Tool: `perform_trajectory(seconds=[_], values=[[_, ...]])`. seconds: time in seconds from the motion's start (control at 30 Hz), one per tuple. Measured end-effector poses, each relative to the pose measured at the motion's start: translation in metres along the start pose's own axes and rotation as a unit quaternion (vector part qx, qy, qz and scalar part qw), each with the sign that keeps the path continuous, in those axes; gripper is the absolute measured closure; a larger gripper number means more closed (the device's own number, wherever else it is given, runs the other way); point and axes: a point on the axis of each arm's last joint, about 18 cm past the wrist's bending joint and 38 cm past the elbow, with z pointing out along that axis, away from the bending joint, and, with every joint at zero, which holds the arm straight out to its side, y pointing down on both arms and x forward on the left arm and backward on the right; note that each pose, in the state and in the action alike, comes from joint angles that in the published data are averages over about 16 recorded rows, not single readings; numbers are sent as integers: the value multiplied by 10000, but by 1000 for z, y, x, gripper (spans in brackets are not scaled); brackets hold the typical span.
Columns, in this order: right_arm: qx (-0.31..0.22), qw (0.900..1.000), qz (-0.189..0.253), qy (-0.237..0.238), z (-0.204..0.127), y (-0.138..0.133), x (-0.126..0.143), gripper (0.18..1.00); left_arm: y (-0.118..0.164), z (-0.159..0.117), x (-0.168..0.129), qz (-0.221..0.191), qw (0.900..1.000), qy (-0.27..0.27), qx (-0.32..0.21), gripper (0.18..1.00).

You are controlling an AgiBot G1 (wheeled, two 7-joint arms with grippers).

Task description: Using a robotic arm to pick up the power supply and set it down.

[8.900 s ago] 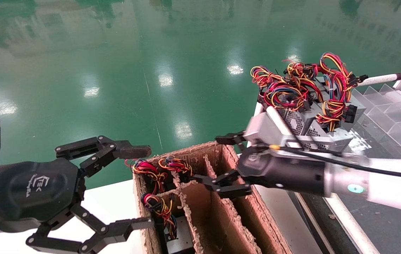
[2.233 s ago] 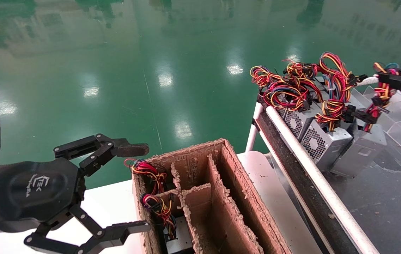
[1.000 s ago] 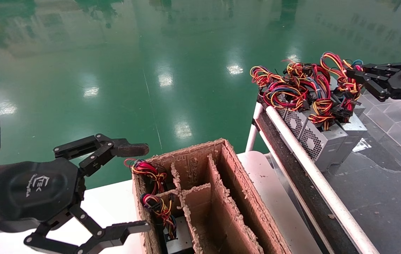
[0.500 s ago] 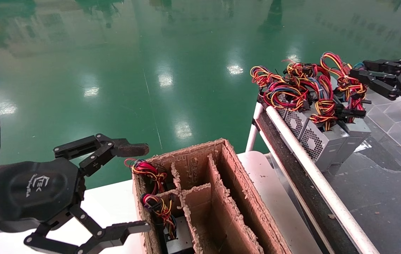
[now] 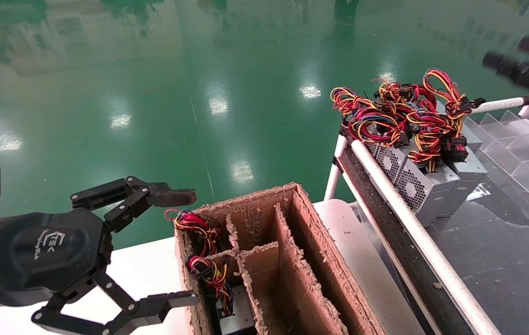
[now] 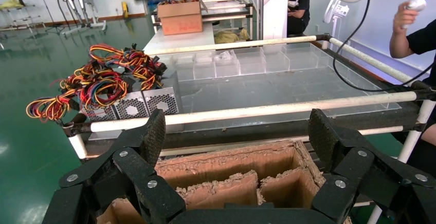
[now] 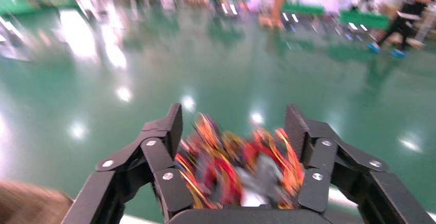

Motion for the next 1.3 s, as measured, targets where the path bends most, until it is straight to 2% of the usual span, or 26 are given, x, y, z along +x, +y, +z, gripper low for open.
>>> perform_trajectory(seconds=[0.2, 0.6, 0.8, 1.07, 1.3], values=[[305, 9990, 200, -271, -5, -7, -11, 431, 0, 0, 0, 0, 10000, -1, 0, 184], [371, 9943, 52, -998, -1, -6, -51, 242, 0, 0, 0, 0, 10000, -1, 1, 184], [377, 9894, -29, -1401, 0, -4, -74, 199, 0, 0, 0, 0, 10000, -1, 1, 184], [385, 9798, -115, -1958, -1, 0, -106, 180, 0, 0, 0, 0, 10000, -1, 1, 184], [388, 9745, -144, -2207, -2, 2, -120, 178, 0, 0, 0, 0, 10000, -1, 1, 184]])
